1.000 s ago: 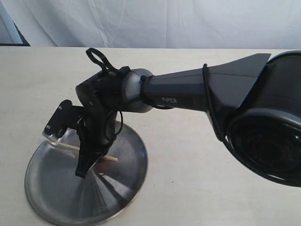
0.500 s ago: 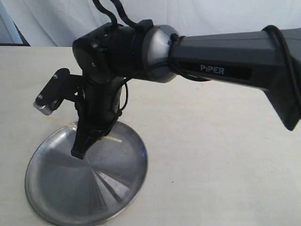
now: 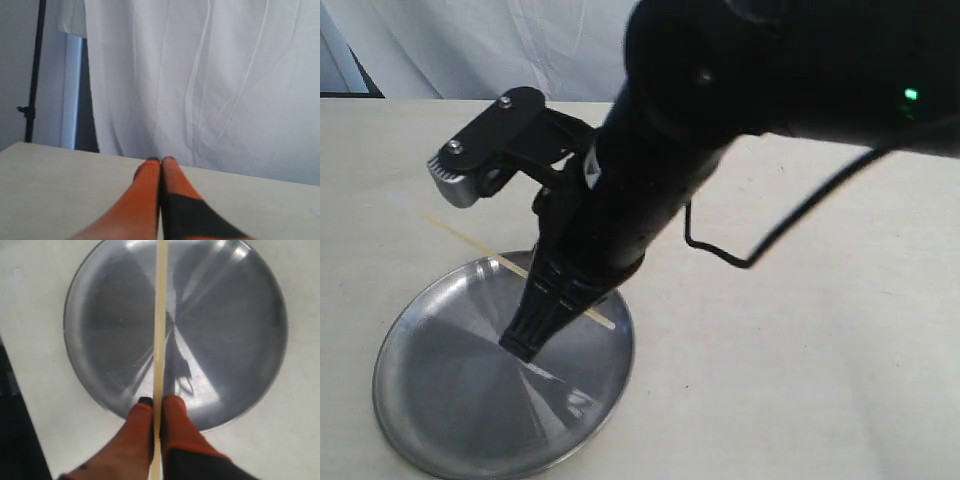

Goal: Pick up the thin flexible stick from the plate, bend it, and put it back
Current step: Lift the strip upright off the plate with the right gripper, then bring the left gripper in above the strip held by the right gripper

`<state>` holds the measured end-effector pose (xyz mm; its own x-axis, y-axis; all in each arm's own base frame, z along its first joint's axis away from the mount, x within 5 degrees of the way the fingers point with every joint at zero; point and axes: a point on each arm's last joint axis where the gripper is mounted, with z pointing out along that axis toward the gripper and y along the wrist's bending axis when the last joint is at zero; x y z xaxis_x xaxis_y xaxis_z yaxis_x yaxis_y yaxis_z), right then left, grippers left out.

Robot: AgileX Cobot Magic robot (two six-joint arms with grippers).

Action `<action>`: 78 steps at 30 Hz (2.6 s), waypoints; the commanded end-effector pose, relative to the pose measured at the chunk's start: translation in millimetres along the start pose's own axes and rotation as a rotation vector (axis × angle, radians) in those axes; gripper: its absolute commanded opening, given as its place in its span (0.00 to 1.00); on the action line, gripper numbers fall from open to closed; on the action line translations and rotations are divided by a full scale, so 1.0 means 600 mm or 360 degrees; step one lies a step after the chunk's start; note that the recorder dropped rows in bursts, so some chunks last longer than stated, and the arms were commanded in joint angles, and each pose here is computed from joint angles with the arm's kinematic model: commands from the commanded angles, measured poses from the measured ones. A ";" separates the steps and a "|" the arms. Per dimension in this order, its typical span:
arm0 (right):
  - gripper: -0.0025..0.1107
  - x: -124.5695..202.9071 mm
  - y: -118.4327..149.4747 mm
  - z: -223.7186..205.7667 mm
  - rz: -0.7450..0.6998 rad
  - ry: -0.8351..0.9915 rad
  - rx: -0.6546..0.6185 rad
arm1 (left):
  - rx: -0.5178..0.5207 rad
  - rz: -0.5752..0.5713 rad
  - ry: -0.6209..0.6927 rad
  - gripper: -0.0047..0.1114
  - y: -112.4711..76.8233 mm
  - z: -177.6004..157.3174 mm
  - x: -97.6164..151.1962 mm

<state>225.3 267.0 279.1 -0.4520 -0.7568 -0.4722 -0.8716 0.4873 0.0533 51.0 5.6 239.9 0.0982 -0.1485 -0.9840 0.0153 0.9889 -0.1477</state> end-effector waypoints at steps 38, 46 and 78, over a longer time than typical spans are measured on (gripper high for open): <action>0.01 0.208 0.037 -0.100 0.0858 -0.1009 0.0037 | 0.1820 -0.1378 0.1035 0.52 -0.217 0.159 -0.008; 0.01 0.207 0.036 -0.094 0.0923 -0.0996 0.0014 | 0.1940 -0.1132 0.1132 0.52 -0.289 0.147 -0.020; 0.01 0.227 0.054 -0.137 0.0889 -0.1029 -0.0068 | 0.2140 -0.0855 0.0934 0.04 -0.357 0.190 -0.039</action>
<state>119.7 145.2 288.4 -0.6450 -0.0133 -0.7641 -0.5605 0.6878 0.4612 162.6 -200.7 303.7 -0.6073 -0.1474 -0.7807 0.7785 0.0858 -0.6217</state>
